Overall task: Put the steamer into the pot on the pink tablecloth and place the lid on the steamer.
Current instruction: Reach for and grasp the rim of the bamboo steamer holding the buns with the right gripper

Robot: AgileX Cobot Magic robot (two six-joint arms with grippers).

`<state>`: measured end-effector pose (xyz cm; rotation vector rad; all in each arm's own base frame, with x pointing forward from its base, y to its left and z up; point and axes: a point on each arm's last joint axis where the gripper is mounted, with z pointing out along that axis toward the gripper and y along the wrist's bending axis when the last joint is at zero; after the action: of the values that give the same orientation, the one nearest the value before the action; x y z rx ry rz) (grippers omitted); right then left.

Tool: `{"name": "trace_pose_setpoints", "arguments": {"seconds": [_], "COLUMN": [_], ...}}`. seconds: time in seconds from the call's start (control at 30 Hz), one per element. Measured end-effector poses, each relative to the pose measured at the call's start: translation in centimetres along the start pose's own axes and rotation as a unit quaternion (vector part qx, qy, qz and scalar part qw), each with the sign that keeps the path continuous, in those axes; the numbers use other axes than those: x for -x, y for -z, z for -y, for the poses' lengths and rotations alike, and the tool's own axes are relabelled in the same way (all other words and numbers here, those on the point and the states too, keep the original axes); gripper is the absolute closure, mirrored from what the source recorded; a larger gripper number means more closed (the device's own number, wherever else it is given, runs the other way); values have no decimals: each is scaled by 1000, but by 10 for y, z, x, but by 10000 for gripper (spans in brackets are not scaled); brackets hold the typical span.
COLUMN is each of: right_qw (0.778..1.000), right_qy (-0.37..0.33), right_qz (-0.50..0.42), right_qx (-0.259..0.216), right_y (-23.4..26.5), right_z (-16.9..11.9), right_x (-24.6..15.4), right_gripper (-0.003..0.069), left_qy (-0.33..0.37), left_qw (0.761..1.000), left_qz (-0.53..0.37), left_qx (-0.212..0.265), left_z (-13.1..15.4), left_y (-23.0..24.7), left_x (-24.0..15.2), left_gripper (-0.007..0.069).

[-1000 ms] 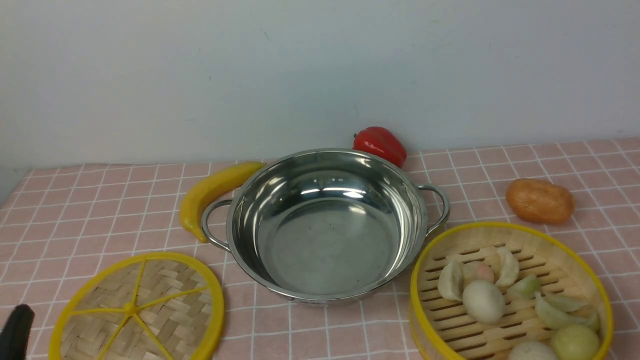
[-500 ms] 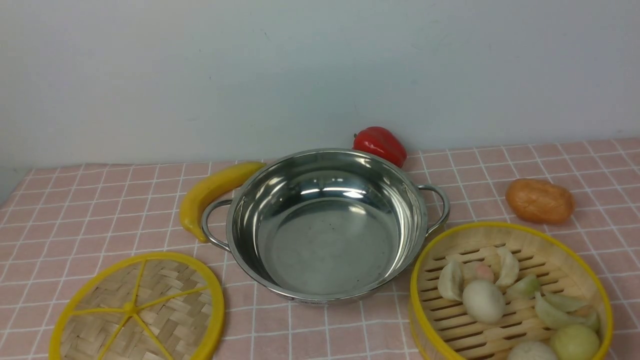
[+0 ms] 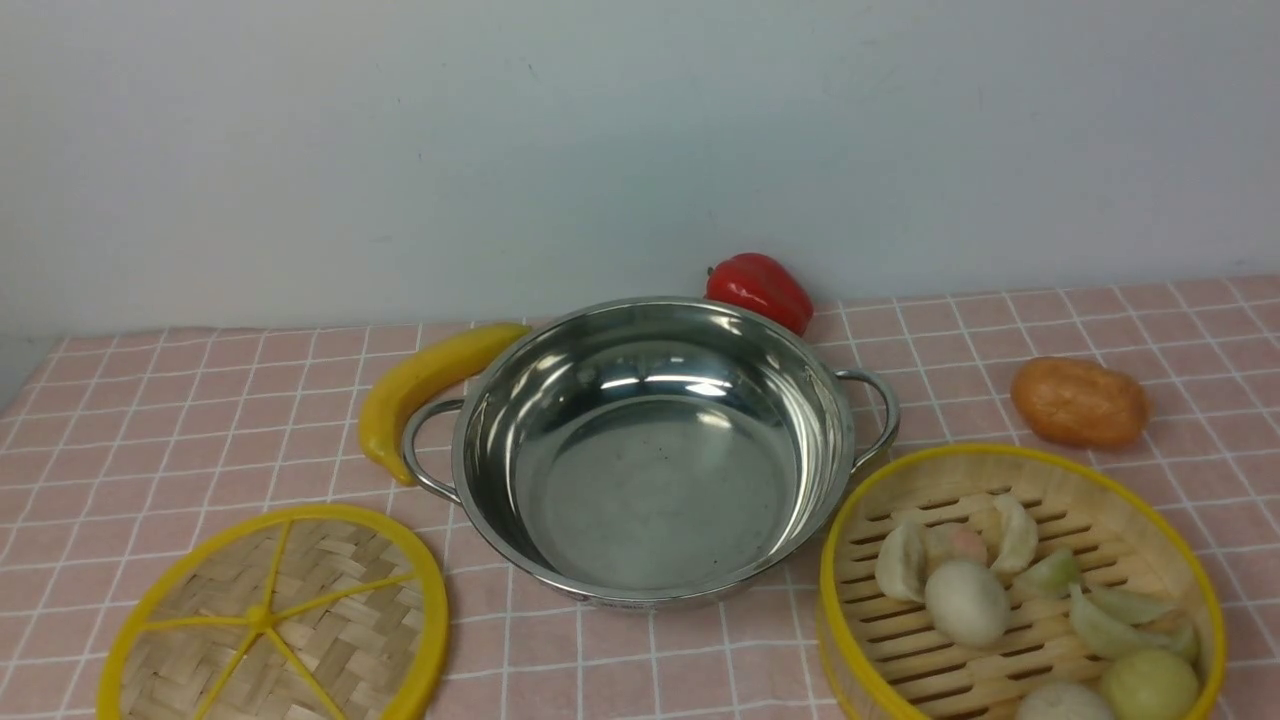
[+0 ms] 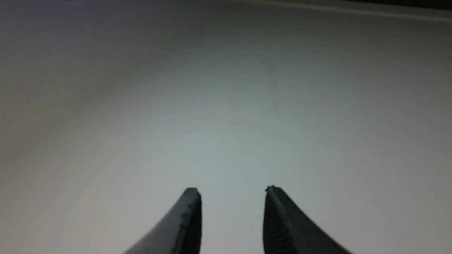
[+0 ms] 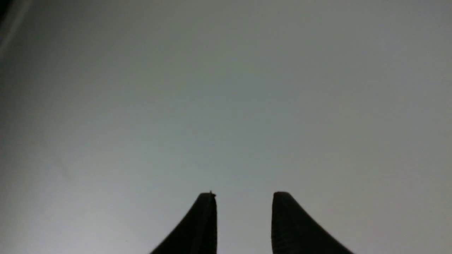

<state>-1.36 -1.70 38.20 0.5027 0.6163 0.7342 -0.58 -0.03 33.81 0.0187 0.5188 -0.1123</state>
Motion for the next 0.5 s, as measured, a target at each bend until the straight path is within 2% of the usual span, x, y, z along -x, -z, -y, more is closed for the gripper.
{"name": "trace_pose_setpoints", "arguments": {"seconds": [0.03,0.07,0.13,0.23,0.37,0.47,0.5], "right_qw": [1000,997,987,968,943,905,902], "right_qy": [8,72,143,234,280,292,292], "right_qz": [-1,3,-3,-54,-181,-295,-302], "right_qx": [2,38,69,70,-10,-93,-98], "right_y": [-1,-10,-22,-47,-83,-101,-102], "right_z": [0,-19,-40,-58,-53,-33,-33], "right_x": [-1,8,15,15,1,-20,-20], "right_gripper": [419,419,419,419,419,419,419], "left_qy": [0,0,-1,-3,-28,-38,-39], "left_qw": [1000,1000,999,994,968,936,927], "left_qz": [5,-9,-43,-107,-251,-350,-373], "left_qx": [0,1,3,6,5,-2,2], "left_z": [0,0,1,0,0,-1,-2], "left_y": [-1,-14,-28,-51,-74,-83,-83], "left_x": [3,17,29,38,27,5,2], "left_gripper": [382,382,382,382,382,382,382]}}
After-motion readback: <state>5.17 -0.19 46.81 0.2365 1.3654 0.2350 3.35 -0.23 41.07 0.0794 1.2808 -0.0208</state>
